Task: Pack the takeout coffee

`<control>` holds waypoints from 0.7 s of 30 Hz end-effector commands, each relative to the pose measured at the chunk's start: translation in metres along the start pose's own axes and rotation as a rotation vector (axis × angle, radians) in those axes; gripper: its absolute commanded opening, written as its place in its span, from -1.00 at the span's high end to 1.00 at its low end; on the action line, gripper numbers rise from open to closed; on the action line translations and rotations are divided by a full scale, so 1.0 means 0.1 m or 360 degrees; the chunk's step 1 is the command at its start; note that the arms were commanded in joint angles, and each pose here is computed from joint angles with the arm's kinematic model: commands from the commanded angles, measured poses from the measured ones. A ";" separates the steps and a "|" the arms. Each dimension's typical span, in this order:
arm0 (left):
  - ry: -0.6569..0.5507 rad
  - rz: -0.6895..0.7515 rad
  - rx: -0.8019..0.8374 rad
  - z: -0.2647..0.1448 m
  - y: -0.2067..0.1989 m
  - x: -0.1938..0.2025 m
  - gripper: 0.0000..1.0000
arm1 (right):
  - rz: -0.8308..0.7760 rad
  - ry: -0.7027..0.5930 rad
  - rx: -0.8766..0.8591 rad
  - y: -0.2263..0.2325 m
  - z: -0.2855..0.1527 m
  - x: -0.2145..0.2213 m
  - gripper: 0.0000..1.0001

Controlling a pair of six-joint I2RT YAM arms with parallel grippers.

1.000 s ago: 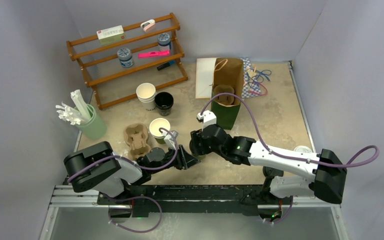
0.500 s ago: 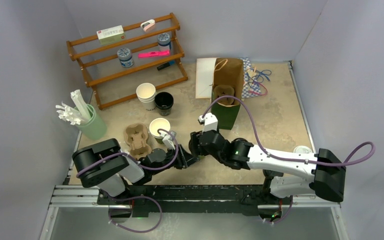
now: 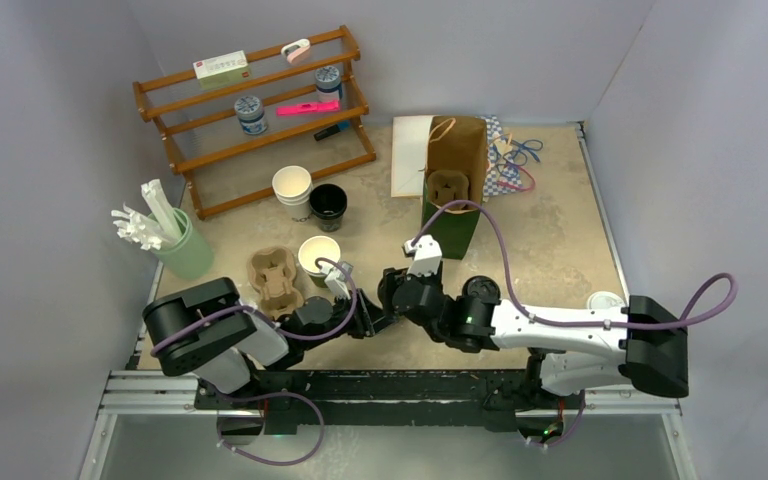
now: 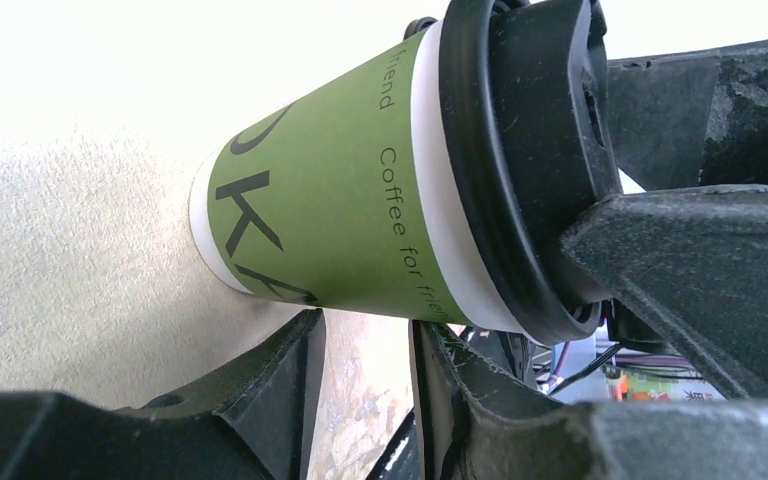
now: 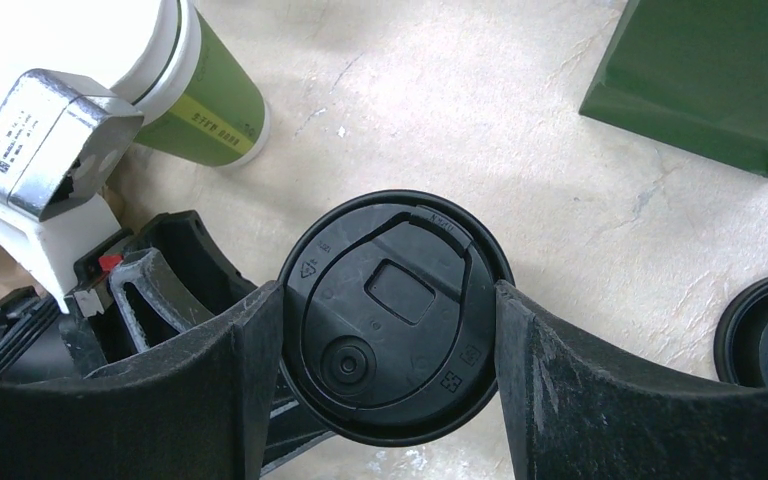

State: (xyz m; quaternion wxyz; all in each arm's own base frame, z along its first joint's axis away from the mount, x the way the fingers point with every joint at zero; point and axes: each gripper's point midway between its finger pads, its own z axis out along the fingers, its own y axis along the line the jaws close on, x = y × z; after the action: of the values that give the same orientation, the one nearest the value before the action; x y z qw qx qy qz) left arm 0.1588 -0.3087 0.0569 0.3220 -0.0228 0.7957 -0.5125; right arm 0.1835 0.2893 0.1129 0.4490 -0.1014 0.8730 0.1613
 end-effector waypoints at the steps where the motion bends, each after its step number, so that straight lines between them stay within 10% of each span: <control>1: -0.0163 -0.0014 -0.0011 0.08 -0.07 -0.27 0.24 | -0.0231 0.0687 0.0192 -0.51 -0.24 1.34 -0.01; 21: -0.0170 -0.0025 0.0254 -0.15 -0.48 -0.29 0.16 | -0.0109 0.0691 0.0090 -0.30 -0.39 1.24 0.01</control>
State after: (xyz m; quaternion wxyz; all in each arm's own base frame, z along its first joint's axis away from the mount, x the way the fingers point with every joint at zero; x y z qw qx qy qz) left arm 0.1496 -0.3060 0.0610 0.3098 -0.0093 0.7990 -0.5154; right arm 0.1715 0.2877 0.1146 0.4590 -0.0633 0.8702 0.1674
